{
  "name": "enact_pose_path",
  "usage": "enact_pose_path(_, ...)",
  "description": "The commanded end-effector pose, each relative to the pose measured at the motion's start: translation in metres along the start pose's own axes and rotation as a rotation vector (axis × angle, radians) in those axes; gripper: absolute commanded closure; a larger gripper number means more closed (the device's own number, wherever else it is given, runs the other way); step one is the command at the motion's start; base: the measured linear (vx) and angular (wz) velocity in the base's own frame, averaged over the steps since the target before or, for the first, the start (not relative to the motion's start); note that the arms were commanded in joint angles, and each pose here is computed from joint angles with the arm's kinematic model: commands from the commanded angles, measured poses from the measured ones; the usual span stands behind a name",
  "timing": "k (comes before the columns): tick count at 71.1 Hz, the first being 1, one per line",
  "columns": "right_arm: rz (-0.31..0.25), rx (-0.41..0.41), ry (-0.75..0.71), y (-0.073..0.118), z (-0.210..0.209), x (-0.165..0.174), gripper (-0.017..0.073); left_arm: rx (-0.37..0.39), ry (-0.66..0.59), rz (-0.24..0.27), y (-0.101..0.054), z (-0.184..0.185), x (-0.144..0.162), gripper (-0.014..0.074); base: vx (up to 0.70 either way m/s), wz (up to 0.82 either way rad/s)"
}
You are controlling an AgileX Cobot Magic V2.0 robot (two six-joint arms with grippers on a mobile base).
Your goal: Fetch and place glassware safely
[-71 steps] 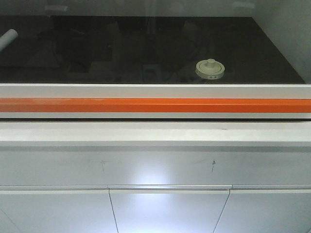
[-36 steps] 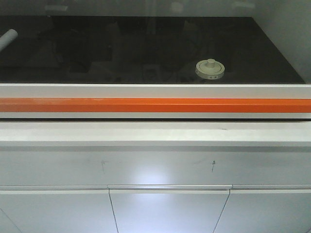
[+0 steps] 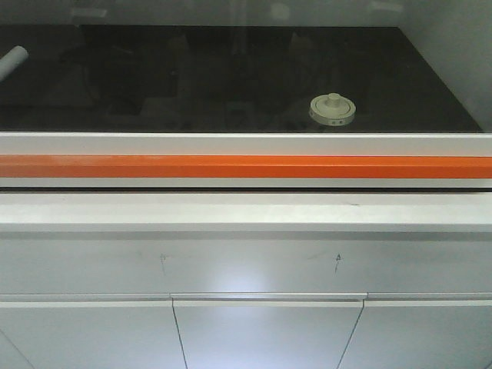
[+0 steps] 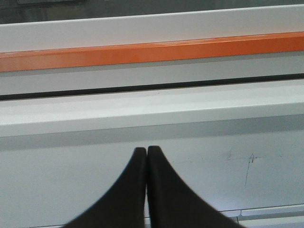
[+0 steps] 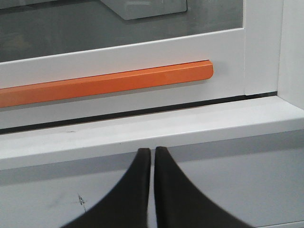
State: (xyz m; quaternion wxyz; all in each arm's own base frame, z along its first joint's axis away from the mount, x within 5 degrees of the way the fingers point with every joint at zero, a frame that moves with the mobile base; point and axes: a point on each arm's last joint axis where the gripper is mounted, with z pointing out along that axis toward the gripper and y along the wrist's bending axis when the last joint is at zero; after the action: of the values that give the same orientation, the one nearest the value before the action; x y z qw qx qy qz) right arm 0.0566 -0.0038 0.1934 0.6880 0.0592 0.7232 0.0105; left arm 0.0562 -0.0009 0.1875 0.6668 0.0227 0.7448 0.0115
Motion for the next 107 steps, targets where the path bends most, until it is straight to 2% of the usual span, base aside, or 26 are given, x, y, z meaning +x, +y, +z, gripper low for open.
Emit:
enact_pose_path(1,-0.022,0.001,-0.083,0.0,0.0,-0.003,0.0563,0.001,-0.083,-0.015,0.0,0.001,0.0,0.0601,0.0,0.0)
enact_pose_path(13,-0.021,-0.002,-0.117,0.0,-0.001,-0.006,0.0563,-0.004,-0.158,-0.02,0.0,0.0,-0.007,0.0601,0.0,0.0)
enact_pose_path(18,-0.021,-0.007,-0.163,0.001,-0.001,-0.01,0.0563,-0.01,-0.261,-0.023,0.001,-0.002,-0.017,0.0601,0.0,0.0)
enact_pose_path(24,-0.017,-0.017,-0.272,0.002,-0.003,-0.02,0.0563,-0.01,-0.41,-0.072,0.002,-0.008,-0.033,0.0601,0.0,0.0)
enact_pose_path(31,-0.011,-0.032,-0.433,0.003,-0.01,-0.04,0.0563,-0.007,-0.577,-0.099,0.004,-0.018,-0.058,0.0601,0.0,0.0)
enact_pose_path(38,-0.013,-0.039,-0.508,0.006,-0.017,-0.065,0.0563,-0.008,-0.638,-0.093,0.005,-0.028,-0.088,0.0601,0.0,0.0)
enact_pose_path(45,-0.033,-0.036,-0.544,0.01,-0.022,-0.103,0.0563,-0.006,-0.678,-0.092,0.007,-0.039,-0.134,0.0601,0.0,0.0)
enact_pose_path(62,-0.037,-0.036,-0.547,0.019,-0.007,-0.203,0.0563,-0.009,-0.645,-0.073,0.012,-0.023,-0.244,0.0601,0.0,0.0)
enact_pose_path(72,-0.037,-0.036,-0.547,0.024,0.02,-0.255,0.0563,-0.013,-0.619,-0.059,0.014,0.006,-0.279,0.0601,0.0,0.0)
enact_pose_path(85,-0.043,-0.029,-0.476,0.026,0.064,-0.273,0.0563,-0.012,-0.537,-0.059,0.014,0.043,-0.286,0.0601,0.0,0.0)
enact_pose_path(93,-0.043,-0.021,-0.366,0.024,0.085,-0.262,0.0563,-0.008,-0.42,-0.059,0.013,0.065,-0.275,0.0601,0.0,0.0)
enact_pose_path(100,-0.033,-0.008,-0.191,0.023,0.098,-0.245,0.0563,-0.003,-0.29,-0.057,0.012,0.079,-0.263,0.0601,0.0,0.0)
enact_pose_path(107,-0.032,-0.003,-0.131,0.021,0.101,-0.23,0.0563,0.0,-0.193,-0.052,0.012,0.087,-0.253,0.0601,0.0,0.0)
